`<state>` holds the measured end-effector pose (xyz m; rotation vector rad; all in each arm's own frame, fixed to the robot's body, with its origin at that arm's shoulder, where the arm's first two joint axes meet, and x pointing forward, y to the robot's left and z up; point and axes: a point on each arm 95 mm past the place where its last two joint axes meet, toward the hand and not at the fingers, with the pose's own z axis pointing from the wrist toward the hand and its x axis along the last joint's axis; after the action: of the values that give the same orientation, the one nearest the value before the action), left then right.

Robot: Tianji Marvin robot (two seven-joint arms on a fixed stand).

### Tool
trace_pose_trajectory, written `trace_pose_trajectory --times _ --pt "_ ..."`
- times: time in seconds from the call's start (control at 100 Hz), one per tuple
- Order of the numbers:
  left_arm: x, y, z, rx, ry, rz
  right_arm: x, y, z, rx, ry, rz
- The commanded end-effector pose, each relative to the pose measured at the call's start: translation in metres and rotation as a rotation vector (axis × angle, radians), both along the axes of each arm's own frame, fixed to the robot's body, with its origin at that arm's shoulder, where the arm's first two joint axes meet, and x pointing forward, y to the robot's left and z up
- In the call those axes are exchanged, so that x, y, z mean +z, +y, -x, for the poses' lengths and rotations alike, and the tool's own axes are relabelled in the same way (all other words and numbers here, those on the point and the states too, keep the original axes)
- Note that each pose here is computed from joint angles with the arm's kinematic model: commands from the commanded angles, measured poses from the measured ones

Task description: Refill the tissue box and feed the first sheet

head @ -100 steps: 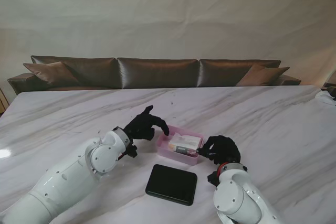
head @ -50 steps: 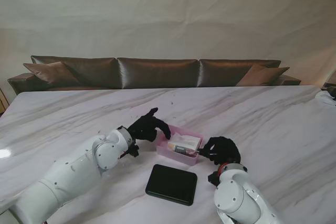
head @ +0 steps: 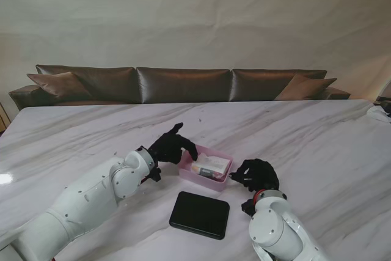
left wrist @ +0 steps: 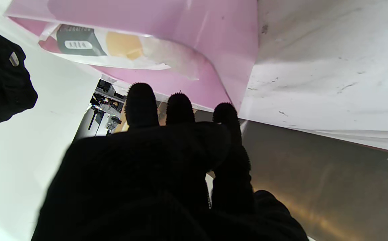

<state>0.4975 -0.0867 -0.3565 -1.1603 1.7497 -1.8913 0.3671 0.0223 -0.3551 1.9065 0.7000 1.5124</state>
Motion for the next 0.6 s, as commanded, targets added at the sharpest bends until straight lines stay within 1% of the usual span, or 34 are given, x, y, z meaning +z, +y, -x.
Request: trace_pose_trajectory --times 0.0,0.1,0.27,0.38,0.59 --pt "0.003 0.001 0.000 -0.001 -0.006 -0.006 -0.002 0.003 0.000 0.010 0.008 -0.010" --pt "0.003 0.003 -0.001 0.003 -0.005 -0.018 -0.002 0.003 0.000 0.009 0.008 -0.014" --pt "0.001 0.006 -0.001 -0.015 -0.014 -0.075 -0.003 0.003 0.001 0.007 0.007 -0.021" --pt "0.003 0.006 0.002 -0.008 -0.040 -0.097 -0.004 0.003 0.001 0.007 0.008 -0.022" --pt "0.007 0.012 0.004 -0.015 -0.046 -0.157 -0.005 0.003 0.000 0.007 0.006 -0.036"
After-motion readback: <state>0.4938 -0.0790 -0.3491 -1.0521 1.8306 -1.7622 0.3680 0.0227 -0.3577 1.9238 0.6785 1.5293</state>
